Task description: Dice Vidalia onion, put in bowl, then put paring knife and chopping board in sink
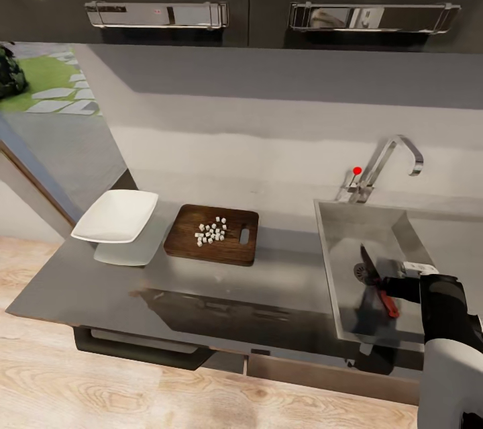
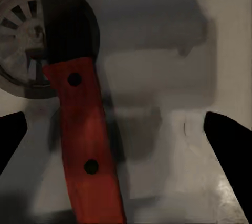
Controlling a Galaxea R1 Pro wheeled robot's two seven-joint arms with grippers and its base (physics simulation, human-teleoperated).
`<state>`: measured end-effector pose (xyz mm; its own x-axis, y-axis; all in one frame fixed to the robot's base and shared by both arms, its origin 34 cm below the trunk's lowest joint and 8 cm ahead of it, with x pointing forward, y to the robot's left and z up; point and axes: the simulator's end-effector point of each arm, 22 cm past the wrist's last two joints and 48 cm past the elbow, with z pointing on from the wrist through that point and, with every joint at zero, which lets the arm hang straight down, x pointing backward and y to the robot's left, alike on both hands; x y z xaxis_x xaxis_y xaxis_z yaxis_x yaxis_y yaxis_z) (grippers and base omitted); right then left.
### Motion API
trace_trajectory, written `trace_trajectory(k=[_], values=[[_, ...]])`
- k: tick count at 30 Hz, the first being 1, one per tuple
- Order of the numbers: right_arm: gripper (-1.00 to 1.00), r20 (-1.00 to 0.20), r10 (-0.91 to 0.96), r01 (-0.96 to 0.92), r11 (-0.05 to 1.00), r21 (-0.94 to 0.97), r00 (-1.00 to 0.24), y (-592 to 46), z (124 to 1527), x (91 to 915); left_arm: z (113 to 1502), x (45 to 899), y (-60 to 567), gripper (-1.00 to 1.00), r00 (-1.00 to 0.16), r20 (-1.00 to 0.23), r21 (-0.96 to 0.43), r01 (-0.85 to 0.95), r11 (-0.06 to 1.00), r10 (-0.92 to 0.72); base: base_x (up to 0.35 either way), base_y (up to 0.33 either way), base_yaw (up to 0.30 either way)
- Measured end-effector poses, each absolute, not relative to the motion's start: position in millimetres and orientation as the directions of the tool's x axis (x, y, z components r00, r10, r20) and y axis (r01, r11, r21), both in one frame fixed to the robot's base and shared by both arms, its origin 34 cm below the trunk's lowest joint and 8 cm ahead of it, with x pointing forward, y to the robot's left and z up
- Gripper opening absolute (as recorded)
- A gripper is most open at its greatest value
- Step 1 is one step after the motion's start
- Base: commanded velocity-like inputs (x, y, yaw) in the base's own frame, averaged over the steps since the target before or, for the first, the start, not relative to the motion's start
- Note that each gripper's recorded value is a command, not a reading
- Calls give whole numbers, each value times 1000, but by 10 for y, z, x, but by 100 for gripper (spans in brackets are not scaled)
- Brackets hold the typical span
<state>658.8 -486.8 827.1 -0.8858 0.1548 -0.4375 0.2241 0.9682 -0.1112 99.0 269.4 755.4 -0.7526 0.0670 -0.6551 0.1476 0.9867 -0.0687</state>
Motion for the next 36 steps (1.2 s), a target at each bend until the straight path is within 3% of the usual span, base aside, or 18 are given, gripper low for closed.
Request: trace_trajectory(k=[10, 15, 20, 36], values=[[100, -441, 156, 227, 967, -114, -884, -4896, 8287, 6588, 7545, 926, 2681, 100, -763, -643, -73, 142, 987, 62, 0, 0, 0], [100, -539, 162, 314, 928, -203, -827, -5239, 9182, 6793, 7541, 904, 2678, 100, -766, -640, -75, 140, 987, 60, 0, 0, 0], [100, -660, -5, 256, 919, -299, -751, -4984, 10090, 7206, 7536, 864, 2673, 100, -773, -632, -77, 137, 987, 58, -16, 0, 0], [100, -679, -30, 159, 964, -214, -734, -4626, 10130, 7327, 7536, 864, 2681, 100, -773, -631, -77, 138, 987, 59, -231, 154, 0]])
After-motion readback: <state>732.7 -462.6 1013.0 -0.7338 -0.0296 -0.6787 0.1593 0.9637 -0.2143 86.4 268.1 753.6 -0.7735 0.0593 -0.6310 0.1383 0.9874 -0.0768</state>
